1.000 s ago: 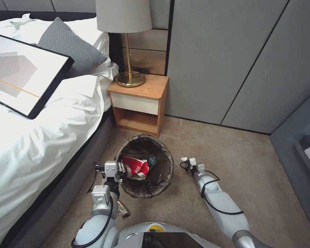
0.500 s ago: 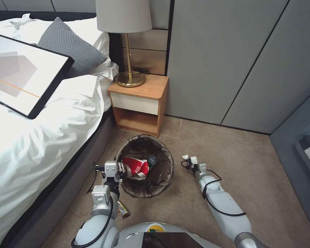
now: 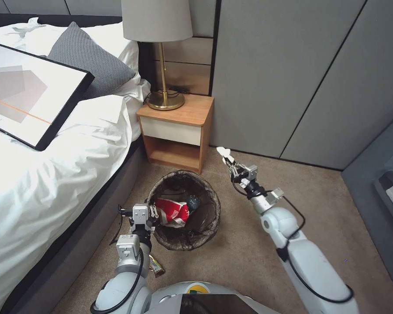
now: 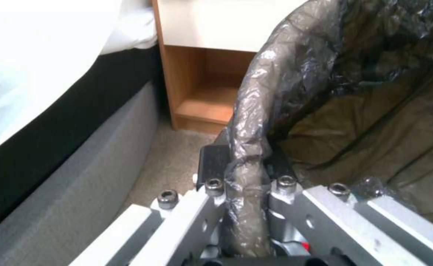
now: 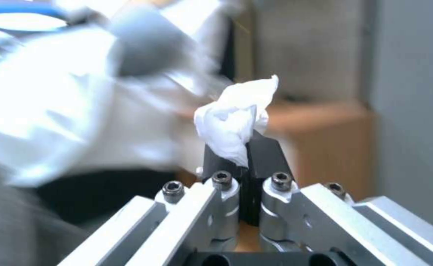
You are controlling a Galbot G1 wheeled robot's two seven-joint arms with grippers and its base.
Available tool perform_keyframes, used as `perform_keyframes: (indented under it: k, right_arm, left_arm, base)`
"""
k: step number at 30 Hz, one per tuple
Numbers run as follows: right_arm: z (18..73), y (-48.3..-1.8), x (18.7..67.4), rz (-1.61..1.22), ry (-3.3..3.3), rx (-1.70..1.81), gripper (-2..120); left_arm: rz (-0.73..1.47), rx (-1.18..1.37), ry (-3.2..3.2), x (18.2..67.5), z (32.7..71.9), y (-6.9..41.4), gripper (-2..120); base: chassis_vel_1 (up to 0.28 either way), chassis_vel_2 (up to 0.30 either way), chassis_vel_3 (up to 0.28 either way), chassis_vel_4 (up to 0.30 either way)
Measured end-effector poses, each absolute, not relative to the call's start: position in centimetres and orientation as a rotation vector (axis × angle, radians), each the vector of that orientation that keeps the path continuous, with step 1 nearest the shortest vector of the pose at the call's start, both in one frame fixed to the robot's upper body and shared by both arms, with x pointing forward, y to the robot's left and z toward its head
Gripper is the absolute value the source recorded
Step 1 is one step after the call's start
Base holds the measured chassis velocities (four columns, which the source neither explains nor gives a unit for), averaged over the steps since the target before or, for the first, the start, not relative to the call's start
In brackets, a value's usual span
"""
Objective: Pick up the trash bin, then pick up the garbage from the floor and place it into the trash bin.
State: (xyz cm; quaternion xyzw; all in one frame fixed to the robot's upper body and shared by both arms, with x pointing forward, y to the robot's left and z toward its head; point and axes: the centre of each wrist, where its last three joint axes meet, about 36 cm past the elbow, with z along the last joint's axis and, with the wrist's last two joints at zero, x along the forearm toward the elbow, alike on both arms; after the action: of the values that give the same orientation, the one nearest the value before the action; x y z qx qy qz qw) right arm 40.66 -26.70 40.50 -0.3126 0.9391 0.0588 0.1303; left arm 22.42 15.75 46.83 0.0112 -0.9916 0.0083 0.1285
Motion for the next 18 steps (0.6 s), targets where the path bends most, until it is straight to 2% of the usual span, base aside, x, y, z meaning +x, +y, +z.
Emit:
perform_keyframes:
  k: [2,4,8,18]
  right_arm:
    - [41.0,-26.6,40.3,0.17,2.708,-0.934,0]
    - [44.3,-25.5,37.7,0.17,2.589,-1.093,0]
    - [45.6,-23.9,35.3,0.176,2.524,-1.229,0]
    - [40.9,-21.1,32.5,0.204,2.578,-1.365,0]
  left_arm:
    - [0.024,0.033,-2.884,22.4,46.8,15.7,2]
    - [0.024,0.033,-2.884,22.4,46.8,15.7,2]
    - [0.024,0.033,-2.883,22.4,46.8,15.7,2]
    - [0.024,0.032,-2.883,22.4,46.8,15.7,2]
  base:
    - [0.0,0.0,0.0,0.0]
    - [0.0,0.0,0.0,0.0]
    - [0.0,0.0,0.0,0.0]
    - [0.0,0.0,0.0,0.0]
